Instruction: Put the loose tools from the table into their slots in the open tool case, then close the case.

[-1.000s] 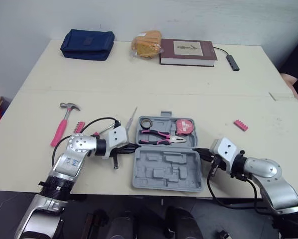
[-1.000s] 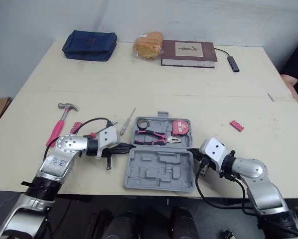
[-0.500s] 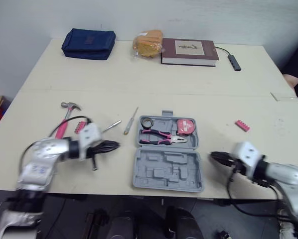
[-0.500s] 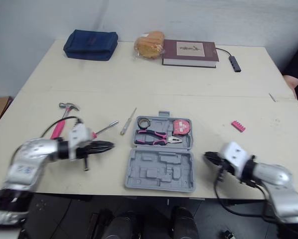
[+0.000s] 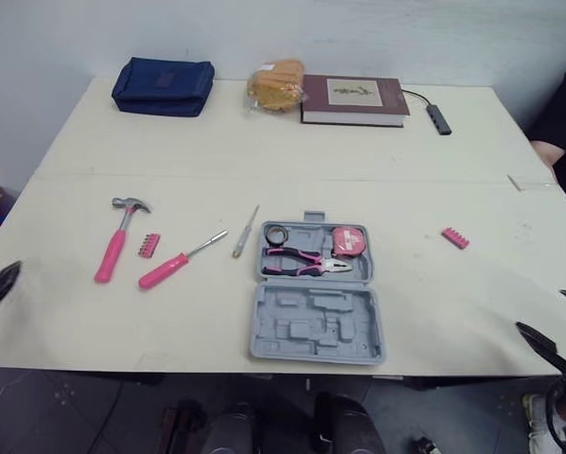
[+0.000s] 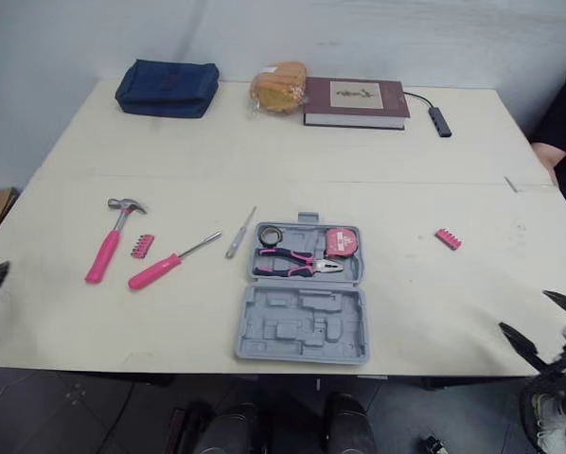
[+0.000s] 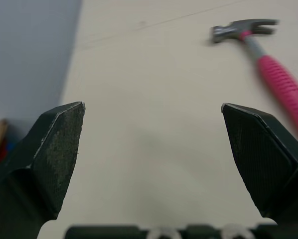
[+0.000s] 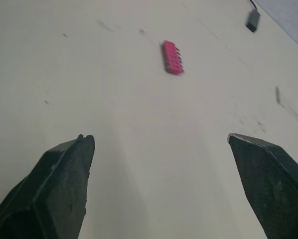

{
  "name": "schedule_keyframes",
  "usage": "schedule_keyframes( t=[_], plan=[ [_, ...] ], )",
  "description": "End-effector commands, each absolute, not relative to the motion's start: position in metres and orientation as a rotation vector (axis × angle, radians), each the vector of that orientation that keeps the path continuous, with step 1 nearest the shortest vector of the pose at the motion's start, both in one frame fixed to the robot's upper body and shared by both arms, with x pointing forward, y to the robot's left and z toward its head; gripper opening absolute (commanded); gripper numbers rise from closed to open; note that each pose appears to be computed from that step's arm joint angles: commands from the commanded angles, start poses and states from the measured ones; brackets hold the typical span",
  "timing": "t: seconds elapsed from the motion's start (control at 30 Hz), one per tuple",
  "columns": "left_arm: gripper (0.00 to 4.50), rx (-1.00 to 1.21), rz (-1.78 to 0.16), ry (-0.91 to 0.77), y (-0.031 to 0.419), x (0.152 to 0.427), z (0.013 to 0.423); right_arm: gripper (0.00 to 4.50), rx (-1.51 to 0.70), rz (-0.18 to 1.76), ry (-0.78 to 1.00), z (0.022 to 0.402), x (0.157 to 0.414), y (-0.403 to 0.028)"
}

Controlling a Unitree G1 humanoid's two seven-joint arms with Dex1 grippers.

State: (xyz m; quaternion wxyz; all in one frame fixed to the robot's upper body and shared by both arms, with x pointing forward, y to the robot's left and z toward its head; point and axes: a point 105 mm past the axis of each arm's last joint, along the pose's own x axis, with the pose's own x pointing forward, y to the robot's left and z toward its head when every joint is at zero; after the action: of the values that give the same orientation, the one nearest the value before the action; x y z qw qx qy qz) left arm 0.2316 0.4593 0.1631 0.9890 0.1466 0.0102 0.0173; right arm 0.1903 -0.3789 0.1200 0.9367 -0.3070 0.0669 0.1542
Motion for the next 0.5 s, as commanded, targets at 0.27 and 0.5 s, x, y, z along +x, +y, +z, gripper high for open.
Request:
schedule_keyframes(
  t=[0.27, 0.5],
  plan=[
    [4.49, 0.186, 0.013, 0.031, 0.445, 0.251, 0.156, 4.5, -0.588, 0.305, -0.023, 0.142, 0.187, -0.372],
    [4.49, 0.169, -0.187, 0.018, 0.36, 0.295, 0.183, 4.5, -0.526, 0.502, -0.158, 0.16, 0.22, -0.311]
  ],
)
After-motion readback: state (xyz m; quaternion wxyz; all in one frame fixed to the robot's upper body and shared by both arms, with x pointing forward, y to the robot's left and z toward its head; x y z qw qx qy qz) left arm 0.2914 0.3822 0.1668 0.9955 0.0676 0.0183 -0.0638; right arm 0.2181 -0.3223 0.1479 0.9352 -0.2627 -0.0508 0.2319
